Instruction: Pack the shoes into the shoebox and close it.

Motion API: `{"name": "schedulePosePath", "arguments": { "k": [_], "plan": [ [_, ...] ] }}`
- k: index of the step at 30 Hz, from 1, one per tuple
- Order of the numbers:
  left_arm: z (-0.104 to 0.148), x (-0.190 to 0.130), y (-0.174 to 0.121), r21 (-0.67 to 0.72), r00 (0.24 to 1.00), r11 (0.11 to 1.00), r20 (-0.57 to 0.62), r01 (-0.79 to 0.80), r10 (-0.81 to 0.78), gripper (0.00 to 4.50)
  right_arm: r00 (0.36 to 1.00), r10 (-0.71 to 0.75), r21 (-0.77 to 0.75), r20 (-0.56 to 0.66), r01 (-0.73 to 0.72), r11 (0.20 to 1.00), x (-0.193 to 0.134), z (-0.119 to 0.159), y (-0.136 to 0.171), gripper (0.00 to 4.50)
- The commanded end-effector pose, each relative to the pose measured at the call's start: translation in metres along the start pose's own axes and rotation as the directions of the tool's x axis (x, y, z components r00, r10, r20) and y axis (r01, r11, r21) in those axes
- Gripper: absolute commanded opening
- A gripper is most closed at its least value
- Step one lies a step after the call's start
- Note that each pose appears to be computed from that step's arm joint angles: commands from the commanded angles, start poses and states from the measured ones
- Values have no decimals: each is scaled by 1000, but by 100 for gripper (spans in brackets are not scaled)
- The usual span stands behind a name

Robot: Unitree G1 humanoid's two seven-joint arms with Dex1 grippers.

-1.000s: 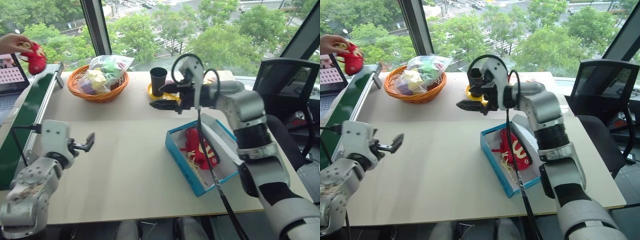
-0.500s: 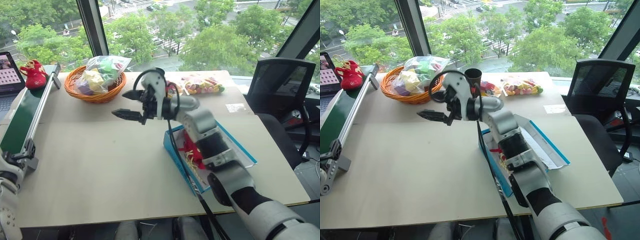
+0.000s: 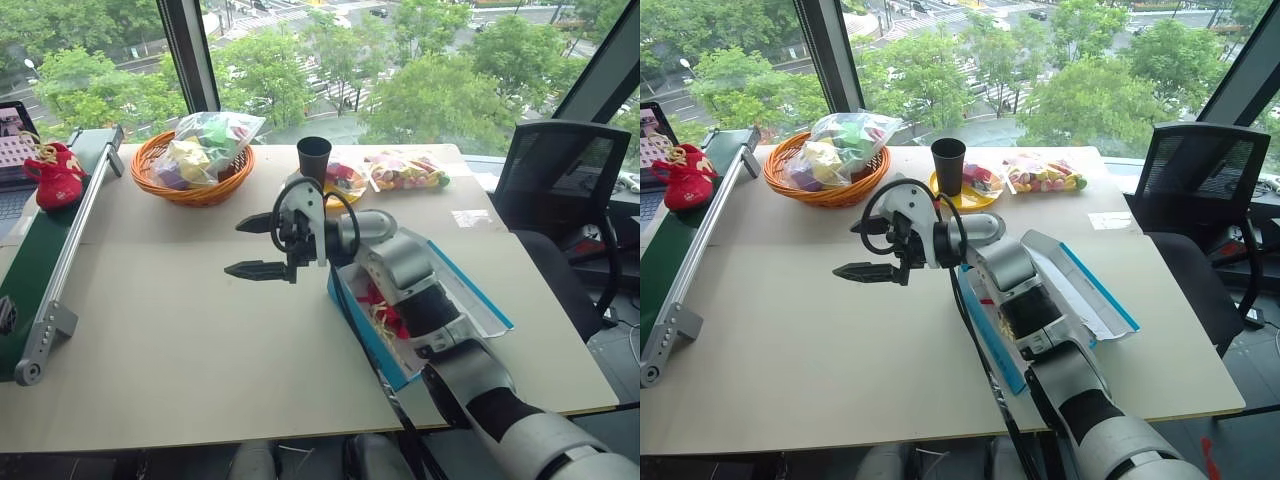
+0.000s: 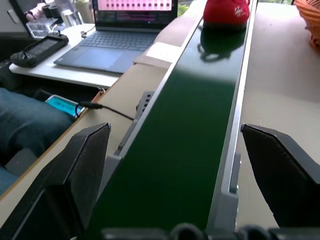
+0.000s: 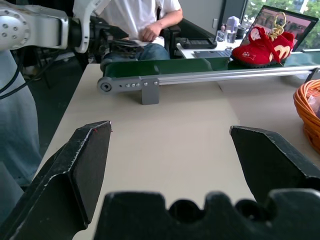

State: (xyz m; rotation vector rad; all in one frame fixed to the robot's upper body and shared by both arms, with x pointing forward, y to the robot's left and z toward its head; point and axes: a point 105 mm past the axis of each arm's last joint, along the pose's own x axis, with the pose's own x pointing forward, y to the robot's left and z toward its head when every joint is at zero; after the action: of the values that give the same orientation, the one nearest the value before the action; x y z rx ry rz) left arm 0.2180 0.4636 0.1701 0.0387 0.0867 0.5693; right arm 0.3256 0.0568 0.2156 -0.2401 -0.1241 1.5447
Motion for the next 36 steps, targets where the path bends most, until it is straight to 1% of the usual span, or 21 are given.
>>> {"name": "schedulePosePath", "arguments": {
  "k": [1,9,12,14,16,20,26,30,33,36],
  "plan": [
    [17,8,8,19,999,1000,41,14,-15,450,998,-45,-59,44,47,997,-7,15,-4,448],
    [17,20,16,15,999,1000,39,21,-22,450,989,-126,-51,82,131,990,-14,14,-12,448],
    [14,23,16,13,999,999,33,30,-31,450,986,-143,-46,84,148,988,-15,13,-14,448],
    [10,25,15,46,999,998,24,44,-45,450,985,-146,-35,92,149,988,-16,13,-13,448],
    [9,26,16,49,999,998,30,42,-43,450,984,-143,-18,109,146,989,-16,15,-12,448],
    [11,29,18,78,999,997,43,26,-29,450,979,-146,14,145,146,989,-18,20,-12,448],
    [23,32,21,125,994,992,105,1,-14,450,976,-149,54,158,142,988,-20,22,-13,448],
    [27,35,23,109,993,994,122,-9,-4,450,977,-149,55,154,142,988,-20,22,-13,448],
    [17,38,28,67,997,998,82,-16,11,450,979,-147,46,144,142,989,-21,22,-12,448],
    [-1,40,20,26,999,998,16,50,-51,450,979,-146,42,142,142,989,-21,24,-12,448]
  ]
}}
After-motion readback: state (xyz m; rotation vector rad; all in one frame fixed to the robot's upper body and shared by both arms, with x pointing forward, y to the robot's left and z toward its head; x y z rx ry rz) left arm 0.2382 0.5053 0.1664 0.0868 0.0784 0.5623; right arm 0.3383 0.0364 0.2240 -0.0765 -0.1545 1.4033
